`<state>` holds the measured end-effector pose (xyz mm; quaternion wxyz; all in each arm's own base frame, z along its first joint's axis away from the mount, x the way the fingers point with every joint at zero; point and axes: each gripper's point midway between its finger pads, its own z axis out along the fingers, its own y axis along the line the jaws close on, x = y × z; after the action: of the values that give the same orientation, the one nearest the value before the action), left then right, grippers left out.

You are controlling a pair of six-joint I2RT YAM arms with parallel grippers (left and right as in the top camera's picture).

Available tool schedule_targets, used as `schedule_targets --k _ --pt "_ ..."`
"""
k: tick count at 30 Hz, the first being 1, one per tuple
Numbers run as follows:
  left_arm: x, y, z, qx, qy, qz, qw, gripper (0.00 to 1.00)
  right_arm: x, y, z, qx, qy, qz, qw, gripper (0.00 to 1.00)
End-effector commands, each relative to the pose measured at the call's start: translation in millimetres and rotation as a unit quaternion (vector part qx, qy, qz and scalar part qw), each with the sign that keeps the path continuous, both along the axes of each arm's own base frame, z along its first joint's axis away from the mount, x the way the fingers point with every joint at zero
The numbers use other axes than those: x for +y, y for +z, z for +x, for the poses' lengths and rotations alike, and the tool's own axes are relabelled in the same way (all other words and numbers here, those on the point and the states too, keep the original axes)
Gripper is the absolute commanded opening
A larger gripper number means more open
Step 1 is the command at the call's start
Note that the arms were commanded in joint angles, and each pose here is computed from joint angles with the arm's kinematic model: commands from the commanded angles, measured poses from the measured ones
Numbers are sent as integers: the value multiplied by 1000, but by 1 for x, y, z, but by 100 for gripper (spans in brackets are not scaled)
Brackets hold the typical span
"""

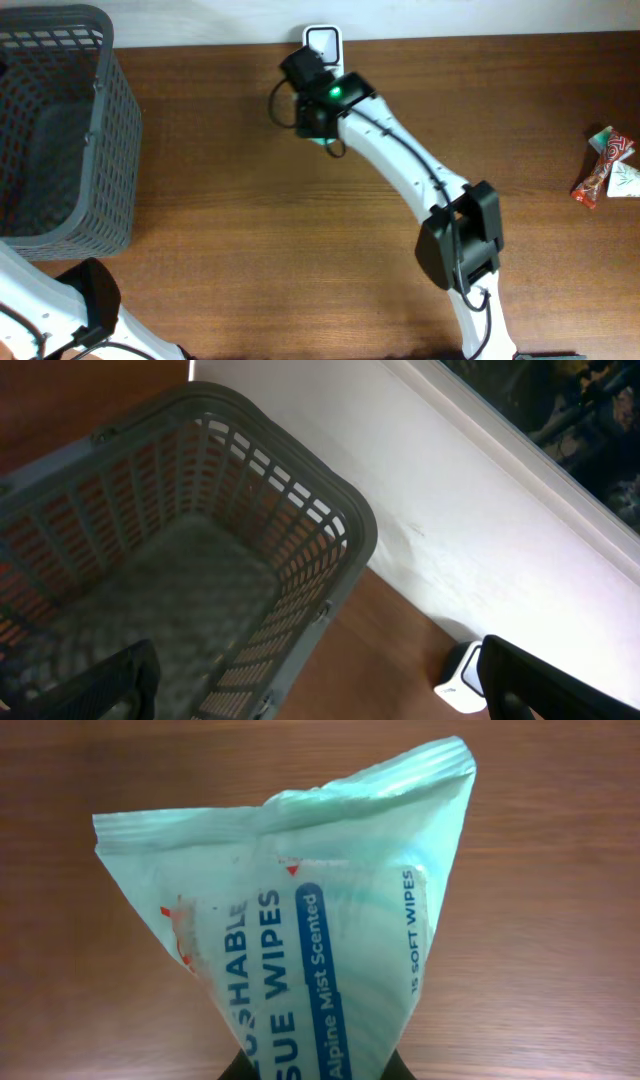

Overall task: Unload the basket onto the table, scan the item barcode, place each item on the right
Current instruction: 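Carry the wipes pack right and release it on the pile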

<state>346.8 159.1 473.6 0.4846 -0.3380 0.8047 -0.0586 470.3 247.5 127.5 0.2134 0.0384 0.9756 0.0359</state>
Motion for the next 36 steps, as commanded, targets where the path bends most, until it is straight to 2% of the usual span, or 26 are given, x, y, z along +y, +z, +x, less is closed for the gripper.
schedule_targets --k 1,5,7,10,12,14,20,24,27,30,31,33,35,36 --pt "1 1 -1 -2 3 -1 1000 99 -59 21 20 -11 -59 -8 998 4" --pt "0 1 -1 -2 3 -2 1000 99 -122 24 48 -25 -111 -3 993 4" --pt "1 1 -1 -2 3 -1 1000 99 -127 31 64 -49 -118 27 991 4" --pt "0 1 -1 -2 3 -1 1000 99 -107 52 100 -128 -79 67 986 4" --pt "1 1 -1 -2 3 -1 1000 99 -70 64 121 -190 34 67 979 4" --pt "1 1 -1 -2 3 -1 1000 99 -47 60 134 -229 96 38 968 4" --pt "1 1 -1 -2 3 -1 1000 99 -26 -1 160 -233 111 56 964 4" --pt "0 1 -1 -2 3 -2 1000 99 -38 27 163 -258 95 47 960 4" --pt "1 1 -1 -2 3 -1 1000 99 -119 88 163 -290 -10 -31 956 4" --pt "1 1 -1 -2 3 -1 1000 99 -236 131 136 -279 -147 -156 936 4" --pt "1 1 -1 -2 3 -1 1000 99 -285 131 119 -248 -194 -204 927 4" --pt "1 1 -1 -2 3 -1 1000 99 -339 114 95 -186 -232 -248 922 4" --pt "1 1 -1 -2 3 -1 1000 99 -412 67 54 -82 -301 -251 916 4" --pt "1 1 -1 -2 3 -1 1000 99 -425 54 45 -57 -312 -238 918 4"
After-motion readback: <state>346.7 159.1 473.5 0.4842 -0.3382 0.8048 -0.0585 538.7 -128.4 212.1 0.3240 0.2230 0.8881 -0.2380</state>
